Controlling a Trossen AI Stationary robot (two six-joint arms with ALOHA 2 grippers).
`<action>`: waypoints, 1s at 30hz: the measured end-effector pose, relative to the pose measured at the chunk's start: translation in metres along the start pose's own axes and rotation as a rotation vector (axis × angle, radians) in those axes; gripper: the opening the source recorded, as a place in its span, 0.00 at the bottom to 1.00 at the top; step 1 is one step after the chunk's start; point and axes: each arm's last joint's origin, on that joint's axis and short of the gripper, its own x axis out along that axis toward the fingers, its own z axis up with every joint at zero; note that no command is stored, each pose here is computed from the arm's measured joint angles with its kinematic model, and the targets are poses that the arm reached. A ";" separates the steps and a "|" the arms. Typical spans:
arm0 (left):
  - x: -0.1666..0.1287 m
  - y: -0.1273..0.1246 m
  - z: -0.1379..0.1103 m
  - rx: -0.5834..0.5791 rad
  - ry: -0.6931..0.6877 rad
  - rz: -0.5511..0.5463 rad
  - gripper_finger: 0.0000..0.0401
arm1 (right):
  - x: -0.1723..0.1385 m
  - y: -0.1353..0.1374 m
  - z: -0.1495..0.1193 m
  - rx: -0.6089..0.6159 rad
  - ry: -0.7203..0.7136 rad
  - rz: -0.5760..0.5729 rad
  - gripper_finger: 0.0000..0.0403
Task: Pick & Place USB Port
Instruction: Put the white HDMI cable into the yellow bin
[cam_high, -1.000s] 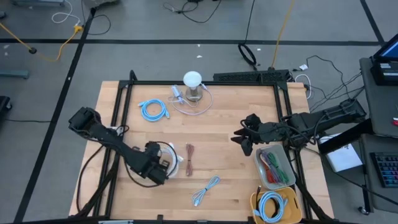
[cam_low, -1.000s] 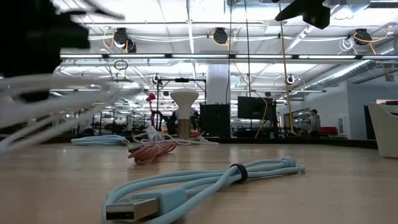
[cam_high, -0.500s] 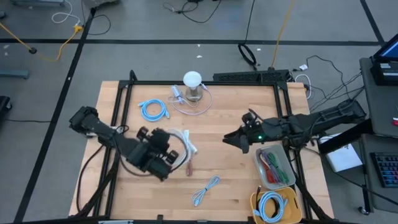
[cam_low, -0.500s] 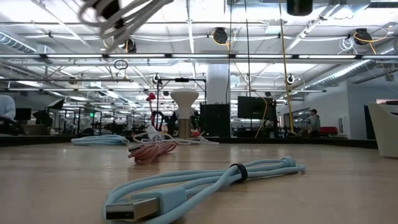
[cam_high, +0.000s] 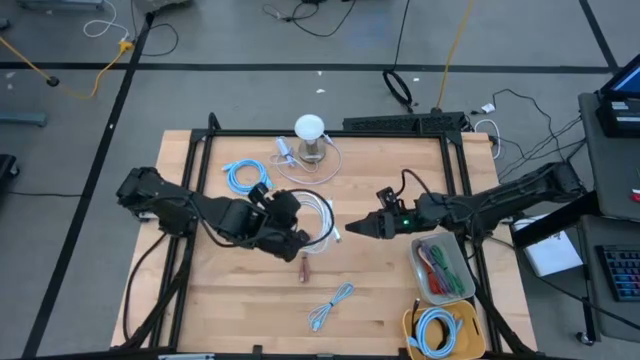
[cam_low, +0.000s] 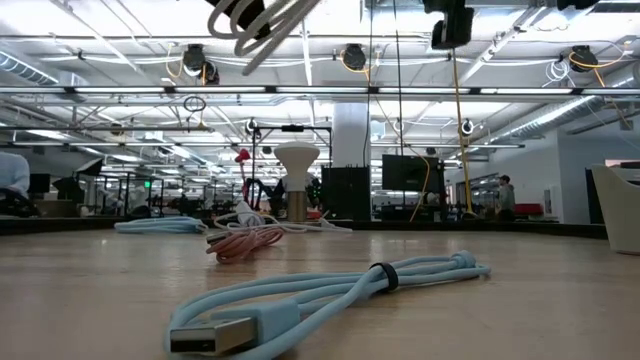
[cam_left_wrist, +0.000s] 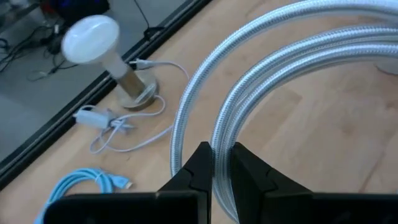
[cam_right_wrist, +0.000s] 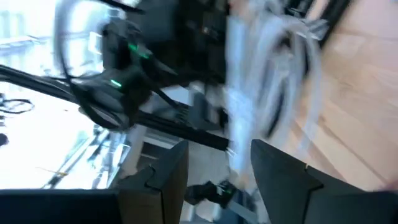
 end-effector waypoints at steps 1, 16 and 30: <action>0.001 -0.001 0.000 0.003 0.002 -0.004 0.08 | 0.000 0.001 0.001 -0.002 -0.008 0.011 0.42; 0.010 -0.019 0.010 -0.057 -0.054 -0.112 0.08 | 0.001 -0.004 0.006 -0.030 -0.019 -0.021 0.42; 0.020 -0.017 0.025 -0.061 -0.083 -0.170 0.08 | 0.001 -0.004 0.007 -0.036 -0.019 -0.022 0.42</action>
